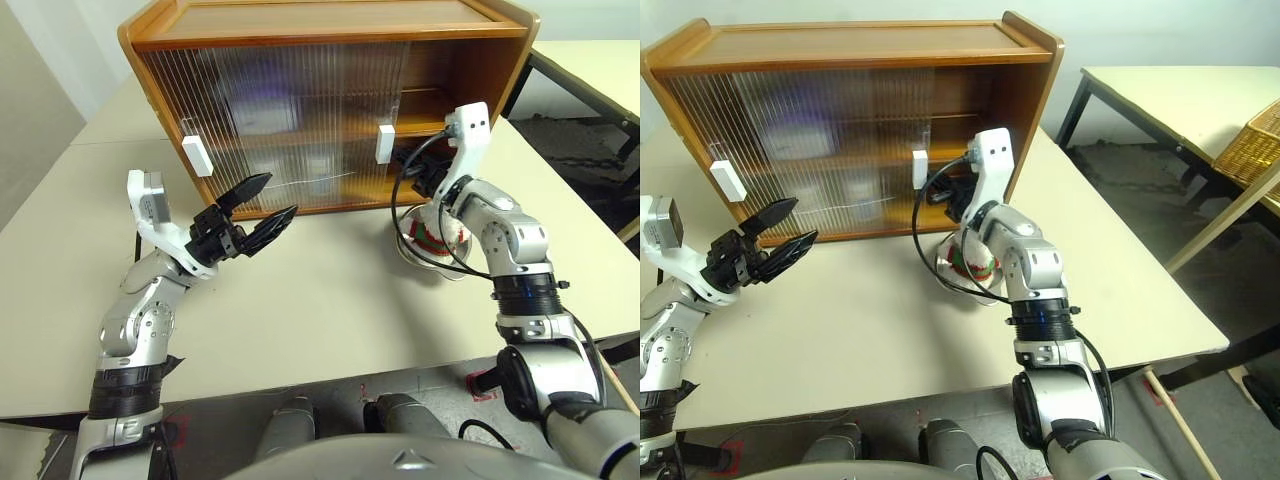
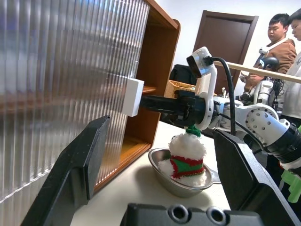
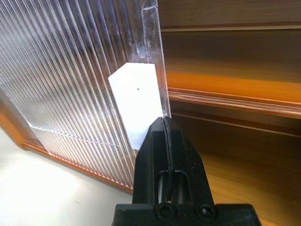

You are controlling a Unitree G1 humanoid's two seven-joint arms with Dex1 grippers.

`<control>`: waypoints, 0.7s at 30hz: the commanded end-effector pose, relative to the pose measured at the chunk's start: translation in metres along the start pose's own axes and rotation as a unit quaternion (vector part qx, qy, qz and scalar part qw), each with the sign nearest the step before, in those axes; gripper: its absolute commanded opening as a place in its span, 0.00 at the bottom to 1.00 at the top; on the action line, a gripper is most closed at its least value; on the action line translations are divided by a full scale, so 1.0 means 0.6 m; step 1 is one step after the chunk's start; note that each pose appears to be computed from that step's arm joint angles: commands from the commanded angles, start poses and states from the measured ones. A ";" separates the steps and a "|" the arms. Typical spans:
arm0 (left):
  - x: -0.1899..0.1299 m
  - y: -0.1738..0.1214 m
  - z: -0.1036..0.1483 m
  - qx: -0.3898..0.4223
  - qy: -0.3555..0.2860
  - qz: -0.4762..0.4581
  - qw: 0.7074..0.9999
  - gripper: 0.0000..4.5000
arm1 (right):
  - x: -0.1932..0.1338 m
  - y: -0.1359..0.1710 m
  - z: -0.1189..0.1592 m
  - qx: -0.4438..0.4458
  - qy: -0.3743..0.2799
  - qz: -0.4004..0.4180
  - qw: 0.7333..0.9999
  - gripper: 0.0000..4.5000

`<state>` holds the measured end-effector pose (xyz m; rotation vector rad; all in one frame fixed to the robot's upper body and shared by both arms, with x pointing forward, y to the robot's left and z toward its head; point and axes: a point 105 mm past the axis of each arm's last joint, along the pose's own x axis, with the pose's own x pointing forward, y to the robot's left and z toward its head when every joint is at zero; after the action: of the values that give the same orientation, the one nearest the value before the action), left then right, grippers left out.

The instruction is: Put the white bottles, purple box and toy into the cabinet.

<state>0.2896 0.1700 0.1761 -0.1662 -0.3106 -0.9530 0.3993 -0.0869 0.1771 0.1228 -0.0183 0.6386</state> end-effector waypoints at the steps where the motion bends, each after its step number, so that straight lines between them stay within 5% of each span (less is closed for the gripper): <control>1: 0.002 -0.003 0.005 0.012 0.002 -0.004 1.000 1.00 | 0.017 0.021 -0.002 0.000 0.001 0.018 1.000 0.01; 21: 0.004 -0.004 0.004 0.010 0.001 -0.004 1.000 1.00 | 0.027 0.052 -0.002 0.021 -0.004 0.059 0.998 0.01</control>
<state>0.2899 0.1700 0.1771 -0.1645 -0.3131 -0.9469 0.3956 -0.0571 0.1769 0.1594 -0.0153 0.7277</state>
